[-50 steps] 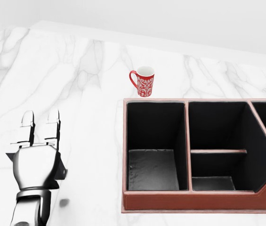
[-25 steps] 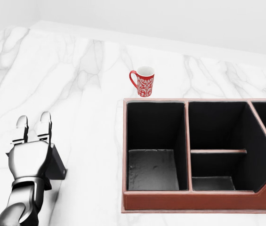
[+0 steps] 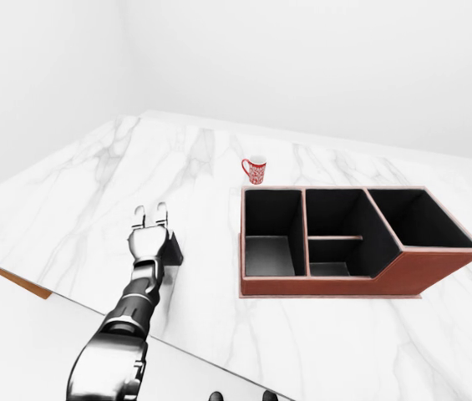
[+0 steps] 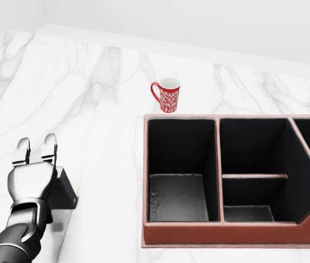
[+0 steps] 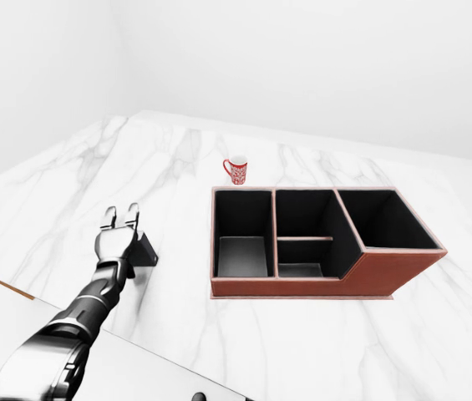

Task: Pick up the book and place it in the left compartment of the caddy.

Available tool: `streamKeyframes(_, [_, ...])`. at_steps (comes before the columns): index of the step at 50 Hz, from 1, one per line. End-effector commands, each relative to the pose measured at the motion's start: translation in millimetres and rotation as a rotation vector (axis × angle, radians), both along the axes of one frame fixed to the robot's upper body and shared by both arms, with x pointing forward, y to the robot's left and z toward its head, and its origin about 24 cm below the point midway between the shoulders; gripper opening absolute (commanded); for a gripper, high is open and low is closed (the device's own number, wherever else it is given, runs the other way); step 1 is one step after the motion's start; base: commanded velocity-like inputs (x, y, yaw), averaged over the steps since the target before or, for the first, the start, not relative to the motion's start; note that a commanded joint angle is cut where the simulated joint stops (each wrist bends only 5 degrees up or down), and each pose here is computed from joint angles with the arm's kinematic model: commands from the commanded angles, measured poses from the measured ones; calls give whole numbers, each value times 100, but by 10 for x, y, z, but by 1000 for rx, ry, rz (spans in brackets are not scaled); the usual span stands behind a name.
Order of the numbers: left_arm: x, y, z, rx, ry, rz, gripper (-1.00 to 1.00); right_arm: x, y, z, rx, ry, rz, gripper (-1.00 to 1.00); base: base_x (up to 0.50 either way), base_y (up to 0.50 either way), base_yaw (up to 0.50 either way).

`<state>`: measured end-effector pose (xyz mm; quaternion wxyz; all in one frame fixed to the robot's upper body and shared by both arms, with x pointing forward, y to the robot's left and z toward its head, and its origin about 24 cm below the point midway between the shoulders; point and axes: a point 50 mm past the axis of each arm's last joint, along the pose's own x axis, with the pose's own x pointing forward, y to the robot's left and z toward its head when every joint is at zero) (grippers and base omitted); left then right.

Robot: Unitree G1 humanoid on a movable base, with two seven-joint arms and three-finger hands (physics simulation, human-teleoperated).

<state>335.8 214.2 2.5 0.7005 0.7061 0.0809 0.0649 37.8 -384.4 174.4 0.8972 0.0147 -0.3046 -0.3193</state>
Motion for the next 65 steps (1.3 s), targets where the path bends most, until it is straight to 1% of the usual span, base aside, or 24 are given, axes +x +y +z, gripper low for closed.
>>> streamKeyframes(1, [52, -30, 12, 38, 40, -18, 100, 9, 3, -8, -1, 6, 2, 100, 0, 0, 0])
streamKeyframes(5, [68, -46, 24, 53, 44, -29, 100, 13, 1, -19, 2, 9, 3, 100, 0, 0, 0])
streamKeyframes(8, [50, -73, -14, 66, 62, -43, 100, 15, 4, -15, 0, 9, 4, 100, 0, 0, 0])
streamKeyframes(16, [24, -66, -50, 76, 79, -45, 100, 6, 9, 0, -5, 6, 3, 100, 0, 0, 0])
streamKeyframes(19, [25, -80, -54, 90, 84, -57, 100, 17, 7, -11, -3, 9, 5, 100, 0, 0, 0])
streamKeyframes(25, [26, -96, -76, 103, 130, -70, 100, 3, 9, 5, -8, 5, 2, 100, 0, 0, 0])
streamKeyframes(27, [27, -97, -74, 101, 126, -69, 100, 12, 7, -7, -5, 9, 4, 100, 0, 0, 0])
streamKeyframes(34, [-14, -52, -123, 100, 159, -56, 100, 6, 9, -2, -7, 8, 3, 100, 0, 0, 0])
streamKeyframes(35, [-20, -51, -132, 102, 164, -57, 55, 4, 11, 0, -8, 8, 3, 100, 0, 0, 0])
streamKeyframes(36, [-26, -43, -138, 97, 166, -52, 36, 6, 10, -5, -7, 9, 4, 100, 0, 0, 0])
streamKeyframes(37, [-27, -43, -139, 97, 166, -52, 36, 6, 10, -5, -7, 9, 4, 100, 0, 0, 0])
streamKeyframes(38, [-37, -40, -153, 101, 177, -54, -14, 12, 7, -13, -5, 12, 5, 100, 0, 0, 0])
streamKeyframes(39, [-42, -37, -158, 101, 178, -53, -44, 17, 5, -19, -3, 14, 5, 100, 0, 0, 0])
streamKeyframes(43, [-42, -37, -159, 101, 178, -53, -44, 18, 4, -20, -3, 14, 6, 100, 0, 0, 0])
streamKeyframes(44, [-48, -26, -162, 100, 176, -49, -96, 16, 3, -17, -4, 14, 4, 100, 0, 0, 0])
streamKeyframes(46, [-57, -17, -171, 97, 182, -45, -100, 19, 2, -25, -2, 17, 5, 100, 0, 0, 0])
streamKeyframes(50, [-60, 13, -162, 112, 173, -46, -100, 21, 0, -30, -1, 19, 5, 100, 0, 0, 0])
streamKeyframes(53, [-82, 30, -186, 104, 183, -36, -100, 15, 6, -18, -4, 17, 4, 100, 0, 0, 0])
streamKeyframes(55, [-101, 26, -214, 116, 203, -45, -100, 22, 5, -31, -2, 21, 6, 100, 0, 0, 0])
streamKeyframes(56, [-92, 27, -195, 117, 181, -45, -100, 27, 3, -40, 1, 24, 7, 100, 0, 0, 0])
streamKeyframes(59, [-90, 38, -182, 120, 161, -43, -100, 20, 5, -29, -3, 22, 5, 100, 0, 0, 0])
streamKeyframes(60, [-78, 34, -155, 131, 126, -49, -100, 26, 2, -40, 0, 24, 6, 100, 0, 0, 0])
streamKeyframes(63, [-77, 34, -153, 131, 126, -49, -100, 27, 2, -41, 1, 25, 7, 100, 0, 0, 0])
streamKeyframes(65, [-43, 53, -100, 114, 101, -34, -100, 17, 9, -26, -4, 21, 4, 100, 0, 0, 0])
